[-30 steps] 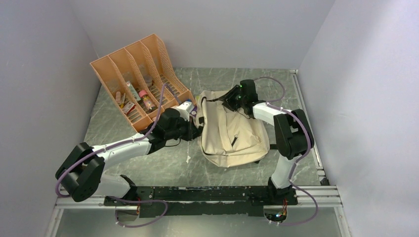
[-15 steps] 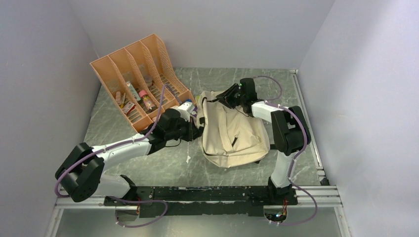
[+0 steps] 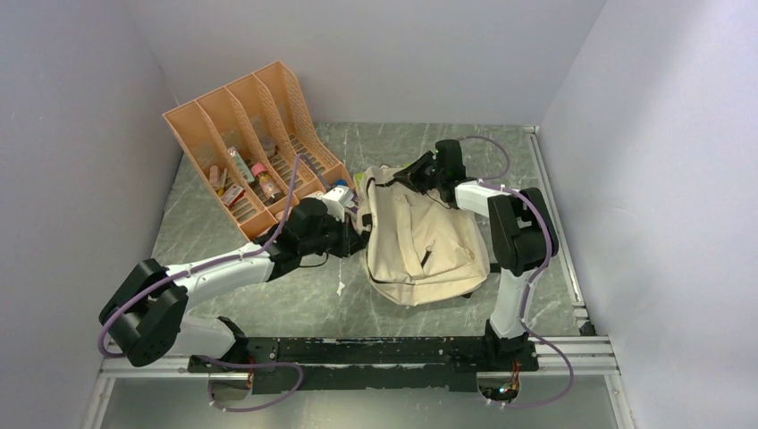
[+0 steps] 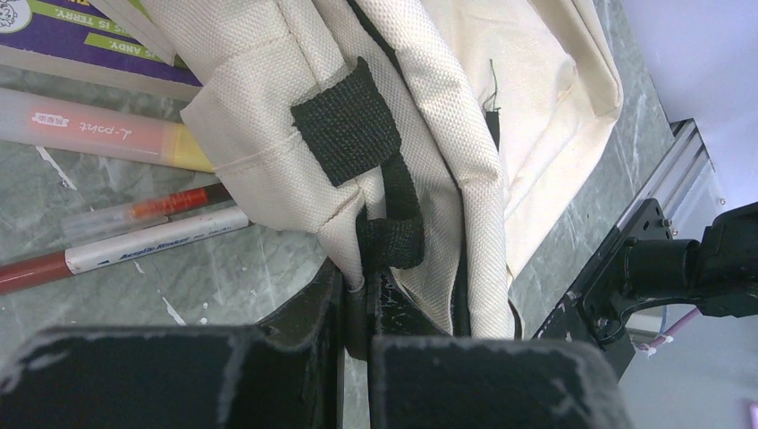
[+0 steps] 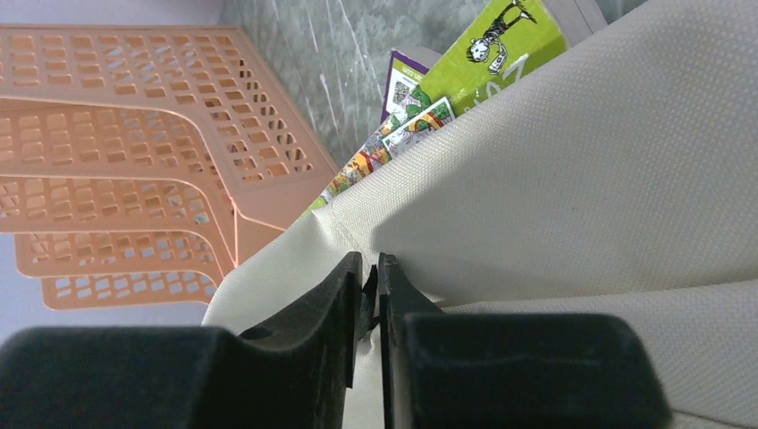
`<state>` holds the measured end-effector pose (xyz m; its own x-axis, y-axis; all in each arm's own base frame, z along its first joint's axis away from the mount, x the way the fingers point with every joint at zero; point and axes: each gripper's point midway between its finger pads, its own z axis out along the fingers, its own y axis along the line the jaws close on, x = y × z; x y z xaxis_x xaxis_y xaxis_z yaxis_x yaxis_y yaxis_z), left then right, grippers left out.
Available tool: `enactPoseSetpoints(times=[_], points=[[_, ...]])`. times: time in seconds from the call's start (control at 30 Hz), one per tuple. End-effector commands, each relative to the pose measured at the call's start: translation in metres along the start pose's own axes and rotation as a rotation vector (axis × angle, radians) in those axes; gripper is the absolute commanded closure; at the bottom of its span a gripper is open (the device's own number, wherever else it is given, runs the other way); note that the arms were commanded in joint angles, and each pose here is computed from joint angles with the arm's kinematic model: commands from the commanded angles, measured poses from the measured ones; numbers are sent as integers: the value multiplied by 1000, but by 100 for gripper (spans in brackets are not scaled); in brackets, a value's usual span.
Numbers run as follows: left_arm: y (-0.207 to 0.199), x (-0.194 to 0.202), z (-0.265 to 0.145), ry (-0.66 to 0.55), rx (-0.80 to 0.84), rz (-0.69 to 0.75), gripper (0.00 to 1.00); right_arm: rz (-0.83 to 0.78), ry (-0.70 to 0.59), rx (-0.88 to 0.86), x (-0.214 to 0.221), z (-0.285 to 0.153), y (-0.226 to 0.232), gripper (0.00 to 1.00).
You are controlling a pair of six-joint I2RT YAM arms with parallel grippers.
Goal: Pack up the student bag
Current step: Unzip the student bag at the center of the board.
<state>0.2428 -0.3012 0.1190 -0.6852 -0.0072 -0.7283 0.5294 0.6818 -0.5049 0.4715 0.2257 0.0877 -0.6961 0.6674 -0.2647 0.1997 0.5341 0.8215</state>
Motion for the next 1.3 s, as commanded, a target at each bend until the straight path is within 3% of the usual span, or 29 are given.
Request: enactPoseSetpoints(times=[0.0, 0.13, 0.57, 1.27], points=[[-20, -1, -5, 0, 81, 17, 95, -19, 5, -40, -3, 2, 6, 87], [-18, 0, -6, 0, 77, 17, 95, -58, 8, -95, -5, -1, 21, 100], [-13, 3, -11, -14, 58, 15, 95, -249, -5, -337, -3, -50, 96, 100], [-18, 1, -14, -31, 87, 36, 95, -395, -9, -403, 30, -99, 158, 100]])
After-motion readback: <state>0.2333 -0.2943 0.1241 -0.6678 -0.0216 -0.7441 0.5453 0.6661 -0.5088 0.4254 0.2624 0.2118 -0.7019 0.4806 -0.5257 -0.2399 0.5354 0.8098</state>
